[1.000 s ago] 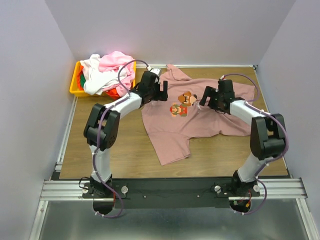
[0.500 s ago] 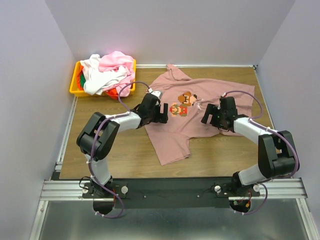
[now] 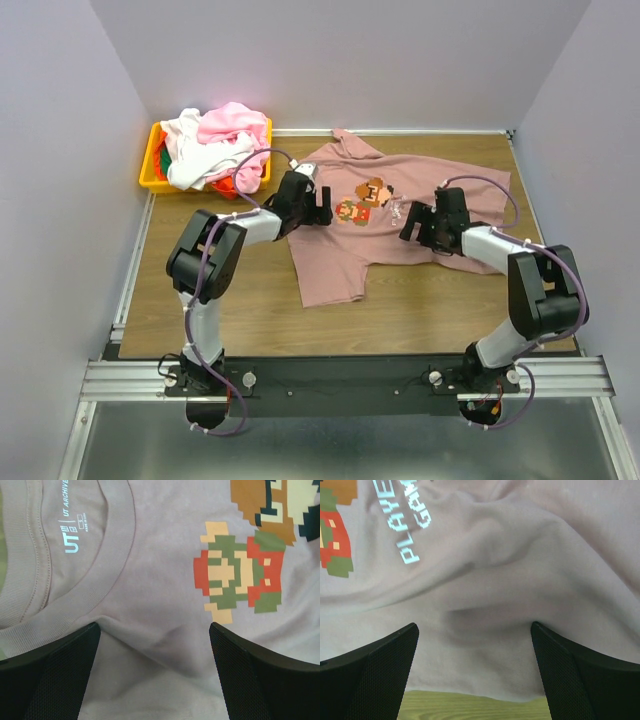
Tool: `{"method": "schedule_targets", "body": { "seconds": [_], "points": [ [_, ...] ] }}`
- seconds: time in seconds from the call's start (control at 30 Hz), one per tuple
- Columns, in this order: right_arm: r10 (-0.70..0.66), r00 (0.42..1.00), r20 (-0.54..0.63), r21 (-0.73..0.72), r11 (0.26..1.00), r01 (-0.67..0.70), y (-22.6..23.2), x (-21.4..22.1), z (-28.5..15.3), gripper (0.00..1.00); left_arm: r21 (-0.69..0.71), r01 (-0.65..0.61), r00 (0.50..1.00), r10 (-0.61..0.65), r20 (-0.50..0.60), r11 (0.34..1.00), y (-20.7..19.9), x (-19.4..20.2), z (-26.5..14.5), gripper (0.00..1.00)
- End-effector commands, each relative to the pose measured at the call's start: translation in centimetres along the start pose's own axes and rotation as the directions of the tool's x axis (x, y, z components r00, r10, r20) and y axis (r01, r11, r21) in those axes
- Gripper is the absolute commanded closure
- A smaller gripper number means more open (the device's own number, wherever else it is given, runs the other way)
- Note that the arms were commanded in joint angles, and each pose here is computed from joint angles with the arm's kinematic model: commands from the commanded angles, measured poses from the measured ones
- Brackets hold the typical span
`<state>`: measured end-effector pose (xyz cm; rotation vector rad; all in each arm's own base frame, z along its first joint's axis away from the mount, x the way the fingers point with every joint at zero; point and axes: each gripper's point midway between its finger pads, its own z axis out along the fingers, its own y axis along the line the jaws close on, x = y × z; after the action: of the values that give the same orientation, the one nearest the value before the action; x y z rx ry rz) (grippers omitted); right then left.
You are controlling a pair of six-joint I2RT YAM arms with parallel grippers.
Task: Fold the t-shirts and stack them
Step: Flatten the tshirt out
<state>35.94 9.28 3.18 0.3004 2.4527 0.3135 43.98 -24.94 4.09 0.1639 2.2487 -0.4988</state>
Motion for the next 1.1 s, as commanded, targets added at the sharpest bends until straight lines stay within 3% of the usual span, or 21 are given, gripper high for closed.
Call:
{"method": "schedule_targets", "body": {
  "seconds": [0.0,0.33,0.53,0.6,0.63,0.8,0.83,0.9,0.93,1.07],
  "points": [
    [0.005,0.999,-0.043,0.029,1.000,-0.004,-0.3,0.4,1.7,0.00,-0.045,-0.030,0.994,0.025,-0.103,0.999,2.0,1.7,1.5,0.02],
    [-0.003,0.999,-0.041,-0.005,1.000,0.003,1.1,-1.4,3.1,0.00,-0.055,-0.081,0.995,0.078,-0.057,0.995,2.0,-3.2,2.8,0.02],
    [-0.015,0.999,0.031,-0.038,0.999,0.016,1.9,-3.1,0.6,0.01,-0.086,-0.090,0.991,0.098,0.093,0.992,-0.4,-8.0,-3.0,0.02],
    [-0.013,0.998,0.054,-0.042,0.999,0.016,2.0,-3.4,-0.2,0.01,-0.105,-0.091,0.991,0.101,0.092,0.990,-0.6,-6.8,-4.7,0.02],
    [-0.013,0.998,0.054,-0.041,0.999,0.016,1.8,-3.1,-0.6,0.01,-0.115,-0.077,0.985,0.094,0.144,0.990,-1.2,-7.9,-6.7,0.02],
    [0.006,0.994,0.109,-0.031,1.000,-0.003,1.4,-3.2,-2.8,0.00,-0.117,-0.050,0.988,0.066,0.138,0.992,-2.2,-2.9,-10.8,0.02],
    [0.021,0.989,0.145,-0.009,1.000,-0.020,1.0,-3.7,-3.4,0.00,-0.120,-0.039,0.994,0.050,0.093,0.992,-2.0,0.2,-11.2,0.03],
    [0.033,0.988,0.151,0.008,0.999,-0.034,0.3,-3.1,-3.9,0.00,-0.125,-0.012,0.993,0.026,0.116,0.992,-2.0,1.1,-13.4,0.04],
    [0.038,0.983,0.179,0.018,0.999,-0.042,0.1,-3.4,-4.5,0.00,-0.139,0.031,0.995,-0.018,0.093,0.990,-1.1,3.4,-14.0,0.04],
    [0.061,0.979,0.193,0.031,0.997,-0.068,-0.6,-2.6,-5.2,0.00,-0.081,0.118,0.986,-0.106,0.132,0.990,-1.7,5.4,-18.3,0.15]
  ]
}}
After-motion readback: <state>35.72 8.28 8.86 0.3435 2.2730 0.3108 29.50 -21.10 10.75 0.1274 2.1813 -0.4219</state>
